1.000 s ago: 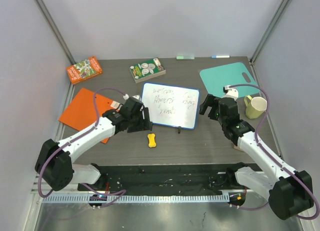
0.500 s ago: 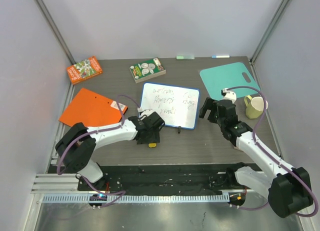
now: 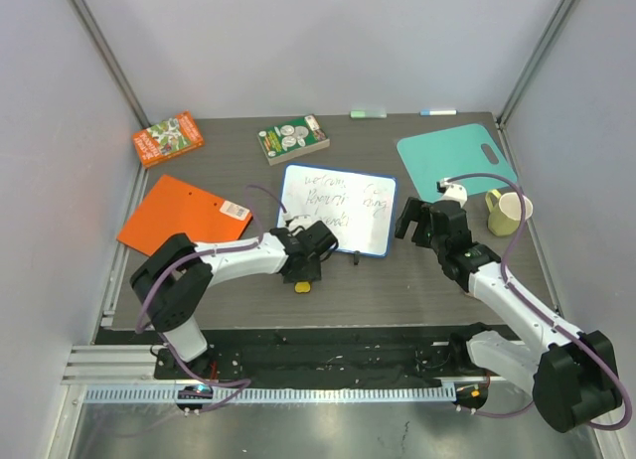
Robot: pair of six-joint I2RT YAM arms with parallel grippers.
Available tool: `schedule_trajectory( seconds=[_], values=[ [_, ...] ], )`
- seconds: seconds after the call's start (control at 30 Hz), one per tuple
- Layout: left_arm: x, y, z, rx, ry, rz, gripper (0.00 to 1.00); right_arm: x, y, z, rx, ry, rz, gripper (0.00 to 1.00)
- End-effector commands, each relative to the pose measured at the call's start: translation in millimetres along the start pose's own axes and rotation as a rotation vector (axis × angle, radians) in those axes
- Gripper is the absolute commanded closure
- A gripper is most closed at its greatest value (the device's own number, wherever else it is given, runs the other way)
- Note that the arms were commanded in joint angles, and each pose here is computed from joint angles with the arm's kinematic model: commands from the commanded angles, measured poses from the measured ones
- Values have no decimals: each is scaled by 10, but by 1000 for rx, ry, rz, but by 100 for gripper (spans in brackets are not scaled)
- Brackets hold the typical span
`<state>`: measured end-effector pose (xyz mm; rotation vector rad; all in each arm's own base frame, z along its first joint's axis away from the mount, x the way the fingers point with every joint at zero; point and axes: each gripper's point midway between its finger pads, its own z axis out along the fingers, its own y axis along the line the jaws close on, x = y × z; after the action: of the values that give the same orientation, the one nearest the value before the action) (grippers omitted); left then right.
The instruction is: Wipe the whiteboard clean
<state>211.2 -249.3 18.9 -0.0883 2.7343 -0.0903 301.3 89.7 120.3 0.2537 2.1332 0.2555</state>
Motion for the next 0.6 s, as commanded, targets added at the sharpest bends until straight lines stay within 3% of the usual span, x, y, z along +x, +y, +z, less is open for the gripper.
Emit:
schedule_trajectory(
  seconds=[0.0, 0.1, 0.37, 0.57],
  values=[
    [-71, -70, 46, -16, -42, -6, 61, -32, 74, 21, -38, -19, -19, 0],
    [-7, -4, 70, -54, -30, -12, 99, -11, 75, 35, -40, -12, -20, 0],
    [179, 235, -76, -72, -50, -34, 100, 37, 53, 49, -37, -3, -24, 0],
    [-4, 342, -394, -31, -148, -35, 100, 62, 182, 99, -100, 18, -31, 0]
  ],
)
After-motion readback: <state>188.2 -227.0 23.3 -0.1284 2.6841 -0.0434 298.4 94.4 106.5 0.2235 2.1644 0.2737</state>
